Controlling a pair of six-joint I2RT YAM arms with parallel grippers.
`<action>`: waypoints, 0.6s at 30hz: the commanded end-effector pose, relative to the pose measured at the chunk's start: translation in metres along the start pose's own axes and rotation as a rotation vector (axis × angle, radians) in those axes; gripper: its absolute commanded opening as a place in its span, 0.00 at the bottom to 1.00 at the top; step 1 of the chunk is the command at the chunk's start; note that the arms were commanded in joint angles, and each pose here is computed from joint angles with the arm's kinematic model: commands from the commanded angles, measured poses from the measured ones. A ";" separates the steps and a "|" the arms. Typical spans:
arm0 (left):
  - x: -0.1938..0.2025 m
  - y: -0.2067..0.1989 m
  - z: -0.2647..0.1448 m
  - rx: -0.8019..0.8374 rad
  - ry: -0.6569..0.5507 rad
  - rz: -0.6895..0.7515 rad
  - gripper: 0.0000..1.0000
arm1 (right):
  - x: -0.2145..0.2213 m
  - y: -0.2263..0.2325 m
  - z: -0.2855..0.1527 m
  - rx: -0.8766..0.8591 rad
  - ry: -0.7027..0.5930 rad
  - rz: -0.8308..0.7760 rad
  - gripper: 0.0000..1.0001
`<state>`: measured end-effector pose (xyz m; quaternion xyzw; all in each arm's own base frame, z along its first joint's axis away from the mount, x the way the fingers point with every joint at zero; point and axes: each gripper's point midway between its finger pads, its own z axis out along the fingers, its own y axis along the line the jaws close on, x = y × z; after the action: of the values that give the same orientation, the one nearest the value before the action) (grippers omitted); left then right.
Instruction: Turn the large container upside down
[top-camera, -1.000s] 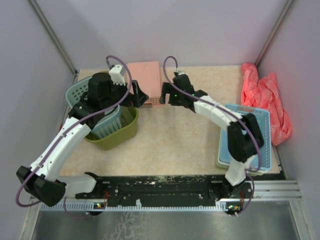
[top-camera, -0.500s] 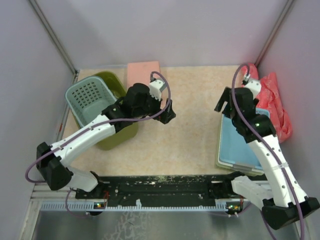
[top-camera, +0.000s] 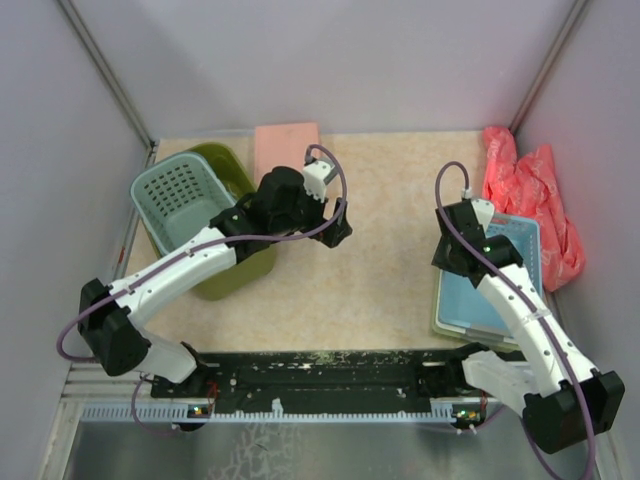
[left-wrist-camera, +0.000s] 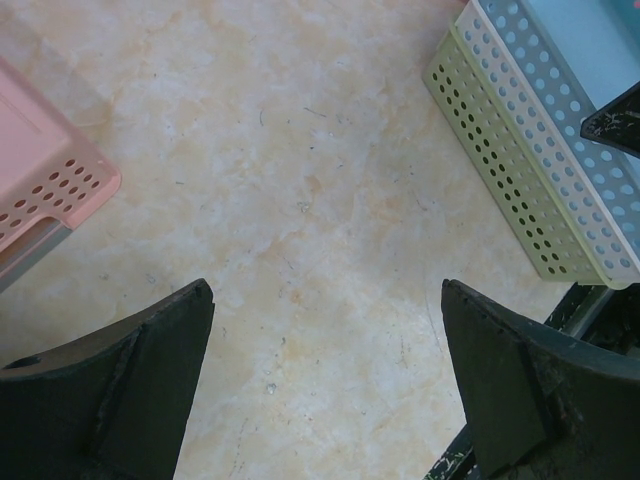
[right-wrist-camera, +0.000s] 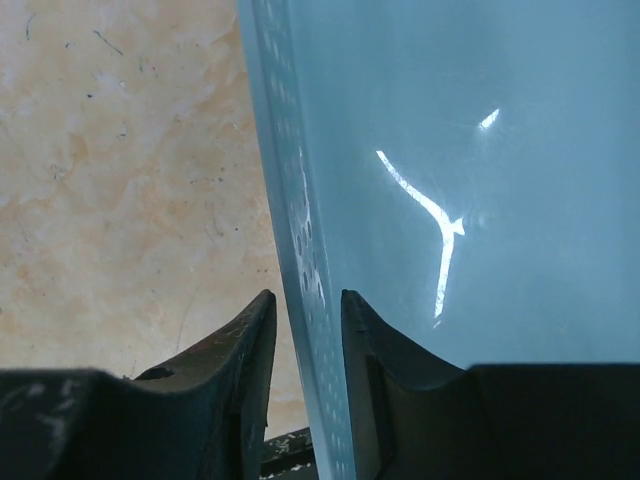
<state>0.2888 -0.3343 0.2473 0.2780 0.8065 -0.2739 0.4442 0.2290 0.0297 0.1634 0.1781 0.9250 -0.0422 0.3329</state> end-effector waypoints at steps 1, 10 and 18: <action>-0.002 -0.002 0.007 0.011 -0.010 0.008 0.99 | -0.008 0.003 0.001 -0.012 -0.045 0.017 0.32; 0.003 -0.002 0.009 0.009 0.003 0.011 0.99 | -0.005 0.012 0.006 -0.059 -0.027 -0.031 0.13; 0.003 -0.002 0.009 0.009 0.004 0.010 0.99 | -0.058 -0.008 -0.047 0.011 -0.134 -0.128 0.00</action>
<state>0.2910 -0.3370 0.2395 0.2793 0.8104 -0.2711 0.4379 0.2304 0.0273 0.1724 0.1318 0.9339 -0.0584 0.3272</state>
